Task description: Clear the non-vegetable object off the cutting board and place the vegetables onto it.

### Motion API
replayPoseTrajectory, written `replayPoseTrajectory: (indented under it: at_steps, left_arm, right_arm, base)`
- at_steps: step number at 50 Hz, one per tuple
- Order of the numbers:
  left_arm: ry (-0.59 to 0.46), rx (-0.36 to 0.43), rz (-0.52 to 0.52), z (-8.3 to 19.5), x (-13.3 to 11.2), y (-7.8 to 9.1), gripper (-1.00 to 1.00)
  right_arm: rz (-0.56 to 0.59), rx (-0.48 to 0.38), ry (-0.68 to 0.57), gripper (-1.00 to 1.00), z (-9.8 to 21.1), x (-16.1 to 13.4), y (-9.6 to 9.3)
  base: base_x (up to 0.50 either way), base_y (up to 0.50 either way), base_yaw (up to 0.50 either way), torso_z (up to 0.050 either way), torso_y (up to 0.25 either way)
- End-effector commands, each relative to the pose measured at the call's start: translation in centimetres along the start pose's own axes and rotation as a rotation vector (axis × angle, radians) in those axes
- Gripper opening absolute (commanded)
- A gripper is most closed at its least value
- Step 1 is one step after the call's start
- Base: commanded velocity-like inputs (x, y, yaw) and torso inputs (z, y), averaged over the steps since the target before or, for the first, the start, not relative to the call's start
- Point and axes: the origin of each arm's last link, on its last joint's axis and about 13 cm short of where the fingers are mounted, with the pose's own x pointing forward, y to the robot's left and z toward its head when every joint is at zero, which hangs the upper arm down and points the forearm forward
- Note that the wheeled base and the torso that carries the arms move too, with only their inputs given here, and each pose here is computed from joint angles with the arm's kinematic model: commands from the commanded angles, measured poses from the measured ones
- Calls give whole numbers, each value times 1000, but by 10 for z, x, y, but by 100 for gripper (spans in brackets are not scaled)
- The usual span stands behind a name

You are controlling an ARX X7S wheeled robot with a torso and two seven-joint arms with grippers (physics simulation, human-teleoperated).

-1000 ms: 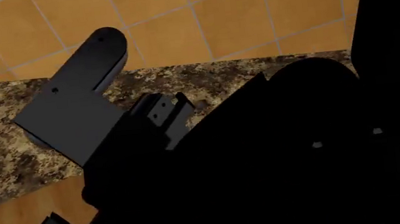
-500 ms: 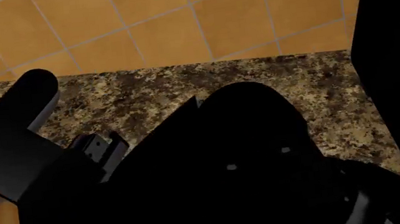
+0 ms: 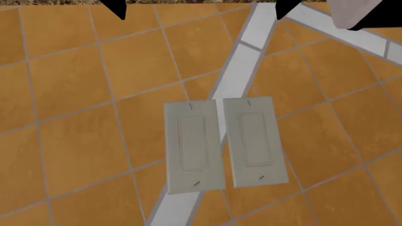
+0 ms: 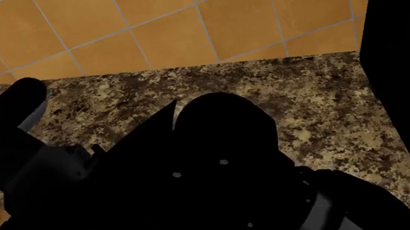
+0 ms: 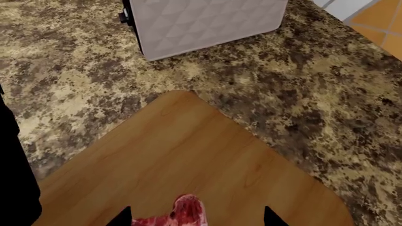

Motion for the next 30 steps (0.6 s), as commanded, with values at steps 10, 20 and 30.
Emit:
replayPoseTrajectory:
  at_steps: [10, 20, 30]
  left_arm:
    - [4, -39, -48, -3, 2, -1, 100]
    - [2, -39, -43, -3, 3, 1, 100]
    - [6, -38, -41, -7, 2, 1, 100]
  right_arm:
    - [54, 27, 40, 100, -3, 25, -7]
    - [89, 37, 68, 100, -7, 32, -7]
    - [108, 56, 88, 100, -19, 42, -5]
  base:
    - [0, 0, 0, 0, 0]
    - [0, 0, 0, 0, 0]
    - [0, 0, 0, 0, 0]
